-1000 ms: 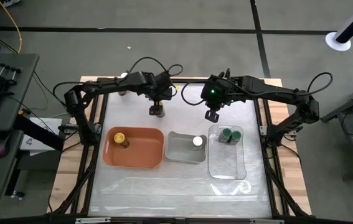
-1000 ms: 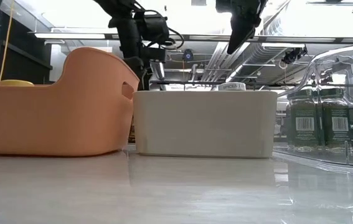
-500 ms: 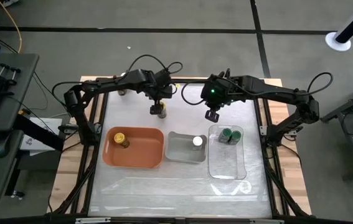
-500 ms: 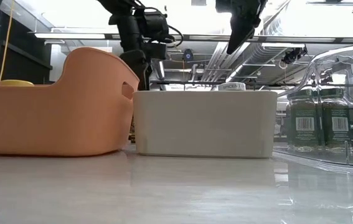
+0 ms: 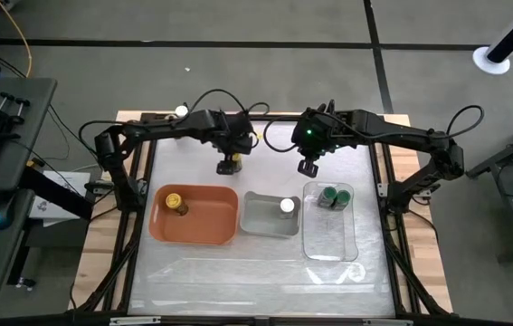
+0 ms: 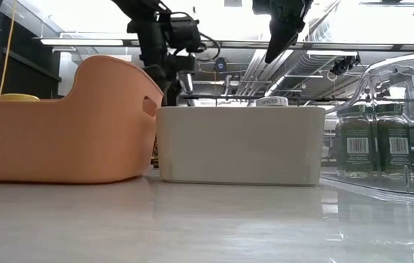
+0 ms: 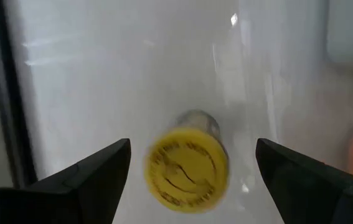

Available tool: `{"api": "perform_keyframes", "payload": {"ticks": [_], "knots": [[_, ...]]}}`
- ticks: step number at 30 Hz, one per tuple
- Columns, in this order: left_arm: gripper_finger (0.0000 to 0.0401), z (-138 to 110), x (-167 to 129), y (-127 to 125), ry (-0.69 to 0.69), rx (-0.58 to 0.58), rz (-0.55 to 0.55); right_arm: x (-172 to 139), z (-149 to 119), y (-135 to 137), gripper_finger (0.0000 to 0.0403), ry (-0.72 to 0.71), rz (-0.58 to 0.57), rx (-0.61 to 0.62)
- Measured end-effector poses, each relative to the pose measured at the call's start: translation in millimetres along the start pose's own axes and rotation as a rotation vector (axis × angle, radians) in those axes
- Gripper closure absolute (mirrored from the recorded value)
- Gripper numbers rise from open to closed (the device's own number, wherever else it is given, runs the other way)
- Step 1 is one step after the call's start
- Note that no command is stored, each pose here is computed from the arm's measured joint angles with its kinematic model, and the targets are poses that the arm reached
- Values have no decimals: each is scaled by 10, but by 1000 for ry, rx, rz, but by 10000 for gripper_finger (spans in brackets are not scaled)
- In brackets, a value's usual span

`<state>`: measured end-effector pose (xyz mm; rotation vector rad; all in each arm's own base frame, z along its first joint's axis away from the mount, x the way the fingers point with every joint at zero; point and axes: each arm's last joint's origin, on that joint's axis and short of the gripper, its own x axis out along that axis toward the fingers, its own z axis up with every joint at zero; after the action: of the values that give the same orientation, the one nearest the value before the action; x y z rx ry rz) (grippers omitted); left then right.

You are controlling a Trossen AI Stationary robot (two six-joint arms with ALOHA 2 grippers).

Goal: Sort spices by type
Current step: Put the right yellow seasoning can into the orange bin

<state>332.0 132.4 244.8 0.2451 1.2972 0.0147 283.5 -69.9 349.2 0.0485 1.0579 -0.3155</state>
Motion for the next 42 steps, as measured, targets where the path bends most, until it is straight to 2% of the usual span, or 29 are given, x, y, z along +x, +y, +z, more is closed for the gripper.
{"api": "perform_keyframes", "payload": {"ticks": [8, 14, 23, 28, 34, 39, 42], "knots": [[71, -130, 159, -50, 76, -23, 7, 0, 7, 0, 403, -7, 0, 1], [71, -121, 213, -54, 38, -65, 11, 0, 15, 0, 403, -15, 0, 2], [73, -104, 213, -44, 19, -66, 21, 0, 16, 0, 403, -16, 0, 2], [113, -101, 213, -42, 16, -69, 22, 0, 16, 0, 403, -16, 0, 2], [213, -87, 205, -34, 1, -99, 30, 0, 22, 0, 403, -22, 0, 10], [214, -96, 162, -34, 21, -120, 25, 0, 22, 0, 403, -22, 0, 11], [214, -102, -34, 20, 30, -125, 72, 0, 22, 0, 403, -22, 0, 11]]}}
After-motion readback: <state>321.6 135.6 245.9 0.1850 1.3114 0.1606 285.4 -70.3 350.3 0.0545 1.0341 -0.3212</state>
